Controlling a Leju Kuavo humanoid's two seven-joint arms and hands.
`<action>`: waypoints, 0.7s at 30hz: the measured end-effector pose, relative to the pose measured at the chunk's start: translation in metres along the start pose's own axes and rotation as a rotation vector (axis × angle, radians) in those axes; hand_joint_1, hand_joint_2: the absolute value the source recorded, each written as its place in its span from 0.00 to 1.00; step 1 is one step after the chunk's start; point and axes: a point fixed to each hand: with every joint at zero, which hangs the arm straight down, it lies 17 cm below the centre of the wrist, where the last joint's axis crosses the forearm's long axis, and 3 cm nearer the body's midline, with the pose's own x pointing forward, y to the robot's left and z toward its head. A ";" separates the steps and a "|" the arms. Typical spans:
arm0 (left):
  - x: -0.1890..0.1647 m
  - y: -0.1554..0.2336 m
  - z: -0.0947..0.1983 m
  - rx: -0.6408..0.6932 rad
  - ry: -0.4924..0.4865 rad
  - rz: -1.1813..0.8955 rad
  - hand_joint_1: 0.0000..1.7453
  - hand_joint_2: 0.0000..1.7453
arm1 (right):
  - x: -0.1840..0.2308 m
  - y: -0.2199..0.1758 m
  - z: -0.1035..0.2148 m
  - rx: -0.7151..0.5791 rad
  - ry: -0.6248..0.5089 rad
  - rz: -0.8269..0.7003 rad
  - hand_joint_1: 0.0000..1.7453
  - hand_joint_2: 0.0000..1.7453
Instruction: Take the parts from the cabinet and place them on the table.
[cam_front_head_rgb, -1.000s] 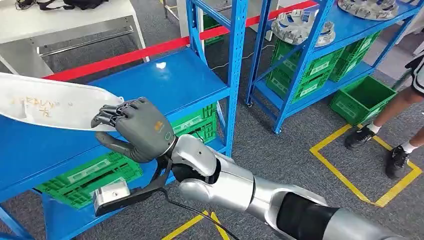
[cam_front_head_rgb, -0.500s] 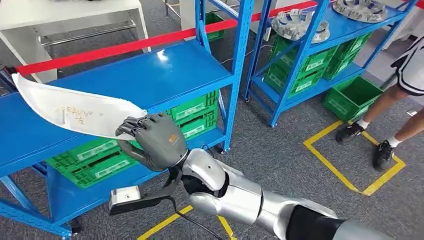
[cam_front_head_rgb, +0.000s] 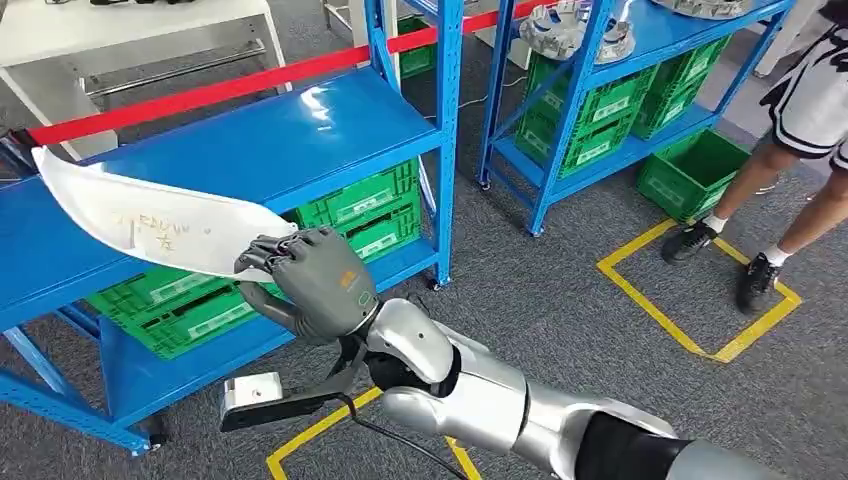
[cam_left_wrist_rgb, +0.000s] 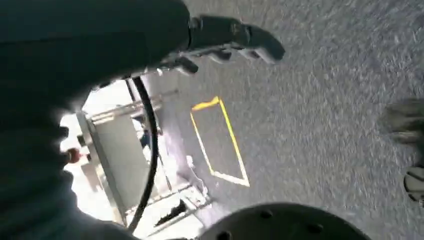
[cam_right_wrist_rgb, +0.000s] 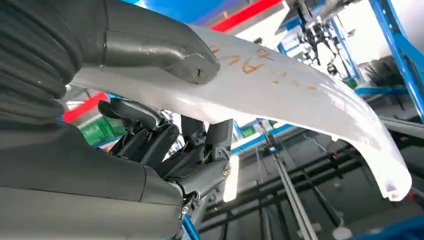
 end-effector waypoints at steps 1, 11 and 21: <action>0.001 0.001 0.000 0.002 0.000 -0.006 0.00 1.00 | 0.000 0.000 0.002 -0.001 0.009 0.005 1.00 1.00; 0.004 -0.002 0.001 0.006 0.030 -0.054 0.00 1.00 | -0.008 -0.001 0.027 0.003 0.052 0.026 1.00 1.00; 0.008 -0.007 0.001 -0.003 0.011 -0.043 0.00 1.00 | -0.006 -0.005 0.021 0.025 0.034 0.035 1.00 1.00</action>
